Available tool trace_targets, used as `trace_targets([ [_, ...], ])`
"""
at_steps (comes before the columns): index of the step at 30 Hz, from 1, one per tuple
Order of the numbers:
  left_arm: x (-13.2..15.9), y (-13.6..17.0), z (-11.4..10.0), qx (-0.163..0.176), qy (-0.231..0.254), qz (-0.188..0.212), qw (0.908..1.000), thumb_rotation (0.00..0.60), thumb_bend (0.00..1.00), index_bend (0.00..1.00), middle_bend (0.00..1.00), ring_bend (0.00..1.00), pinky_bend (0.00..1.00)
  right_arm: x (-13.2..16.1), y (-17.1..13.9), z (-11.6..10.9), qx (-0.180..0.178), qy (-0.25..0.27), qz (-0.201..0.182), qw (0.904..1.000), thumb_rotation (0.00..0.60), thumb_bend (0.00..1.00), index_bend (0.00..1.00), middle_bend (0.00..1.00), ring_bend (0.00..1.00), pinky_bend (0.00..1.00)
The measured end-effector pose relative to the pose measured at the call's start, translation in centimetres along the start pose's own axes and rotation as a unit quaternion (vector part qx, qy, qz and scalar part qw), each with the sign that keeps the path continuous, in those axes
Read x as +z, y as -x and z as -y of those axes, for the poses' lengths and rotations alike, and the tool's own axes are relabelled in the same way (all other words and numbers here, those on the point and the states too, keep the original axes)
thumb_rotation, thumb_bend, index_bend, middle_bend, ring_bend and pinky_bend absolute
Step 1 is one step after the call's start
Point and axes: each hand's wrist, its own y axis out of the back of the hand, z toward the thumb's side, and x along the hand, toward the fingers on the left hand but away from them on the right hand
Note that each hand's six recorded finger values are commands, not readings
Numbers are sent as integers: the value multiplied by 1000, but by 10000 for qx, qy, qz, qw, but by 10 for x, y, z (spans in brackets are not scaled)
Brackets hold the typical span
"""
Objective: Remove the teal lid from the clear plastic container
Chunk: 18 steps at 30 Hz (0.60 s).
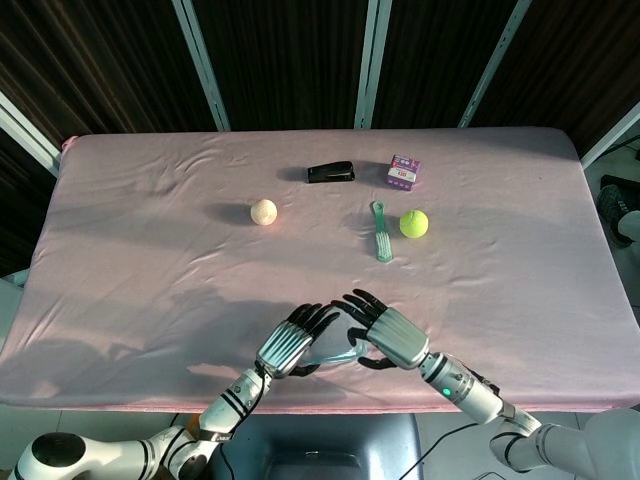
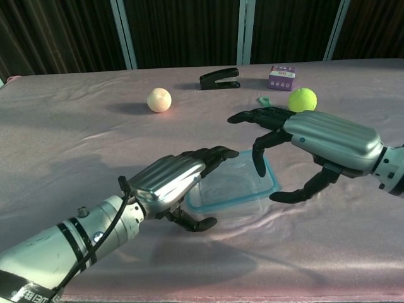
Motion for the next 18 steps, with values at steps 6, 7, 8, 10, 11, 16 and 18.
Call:
trace_targets([
  [6, 6, 4, -2, 19, 41, 131, 9999, 600, 306, 0, 590, 516, 477, 2, 5, -4, -114, -25, -54, 9999, 600, 410, 672, 180, 0, 25],
  [7, 7, 5, -3, 29, 47, 156, 9999, 600, 305, 0, 590, 517, 478, 2, 6, -4, -117, -34, -58, 9999, 600, 410, 675, 181, 0, 25],
  [8, 8, 7, -4, 37, 51, 187, 9998, 600, 305, 0, 591, 517, 478, 2, 6, -4, -118, -38, -60, 9999, 600, 410, 677, 182, 1, 28],
  [10, 9, 9, -4, 39, 51, 221, 9997, 600, 306, 0, 591, 518, 479, 2, 8, -4, -124, -47, -60, 9999, 600, 411, 683, 184, 3, 33],
  [11, 10, 9, -4, 42, 53, 238, 9997, 600, 306, 0, 591, 518, 479, 2, 8, -4, -125, -50, -61, 9999, 600, 417, 687, 186, 5, 35],
  [16, 10, 11, -5, 55, 66, 258, 9996, 600, 307, 0, 592, 520, 480, 4, 11, -4, -147, -65, -86, 9998, 600, 442, 721, 194, 15, 47],
  [18, 9, 11, -6, 63, 71, 250, 9996, 600, 308, 0, 593, 521, 479, 5, 11, -4, -157, -63, -108, 9998, 600, 448, 743, 203, 23, 57],
])
